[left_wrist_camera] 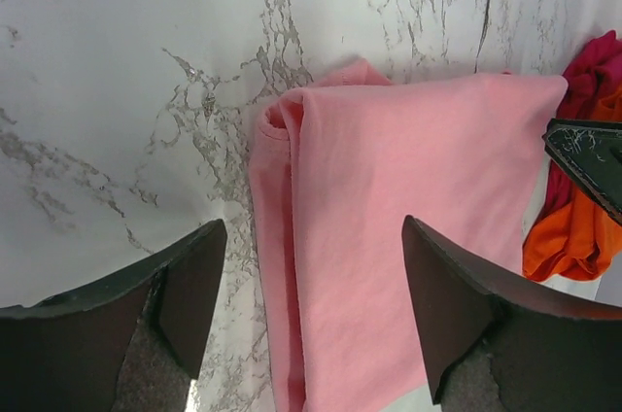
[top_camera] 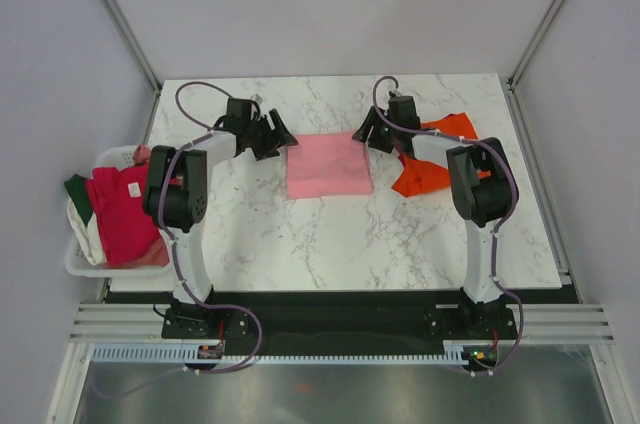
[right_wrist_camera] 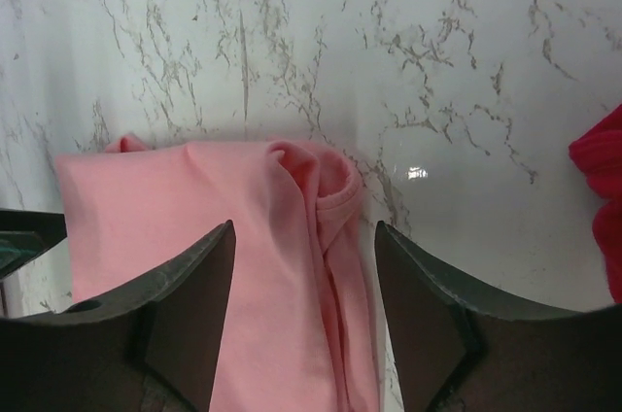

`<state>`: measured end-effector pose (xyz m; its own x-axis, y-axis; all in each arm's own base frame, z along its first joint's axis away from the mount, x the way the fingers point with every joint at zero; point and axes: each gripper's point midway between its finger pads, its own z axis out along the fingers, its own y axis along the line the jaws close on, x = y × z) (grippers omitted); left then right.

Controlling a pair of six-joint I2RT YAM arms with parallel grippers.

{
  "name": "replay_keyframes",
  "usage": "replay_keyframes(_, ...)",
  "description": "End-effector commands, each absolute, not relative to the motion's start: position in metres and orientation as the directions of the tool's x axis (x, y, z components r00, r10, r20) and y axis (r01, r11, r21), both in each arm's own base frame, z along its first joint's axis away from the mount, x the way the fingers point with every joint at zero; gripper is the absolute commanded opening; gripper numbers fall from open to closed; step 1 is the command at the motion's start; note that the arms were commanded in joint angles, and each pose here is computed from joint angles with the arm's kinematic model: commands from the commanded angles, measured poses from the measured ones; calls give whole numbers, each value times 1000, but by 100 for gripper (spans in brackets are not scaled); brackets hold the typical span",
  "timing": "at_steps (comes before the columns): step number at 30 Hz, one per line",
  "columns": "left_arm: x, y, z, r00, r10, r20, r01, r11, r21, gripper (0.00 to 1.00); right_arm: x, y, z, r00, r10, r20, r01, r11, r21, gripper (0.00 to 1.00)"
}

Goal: Fold and stack the t-shirts
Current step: Neatly place the folded tshirt to the corner

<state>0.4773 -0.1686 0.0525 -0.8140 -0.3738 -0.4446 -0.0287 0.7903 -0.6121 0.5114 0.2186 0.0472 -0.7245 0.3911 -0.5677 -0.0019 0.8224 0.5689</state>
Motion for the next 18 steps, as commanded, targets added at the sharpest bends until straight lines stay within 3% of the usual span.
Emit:
replay_keyframes(1,484,-176,55,-825,-341,-450,13,785,-619,79,519,228,51,-724,408,-556,-24,791,611,66)
replay_keyframes(7,486,-179,47,-835,-355,-421,-12,776,-631,68,520,227,30,-760,402,-510,17,797,603,57)
replay_keyframes(18,495,-180,30,-839,-399,-369,-87,769,-634,57,526,224,9,-792,387,-473,69,826,560,53)
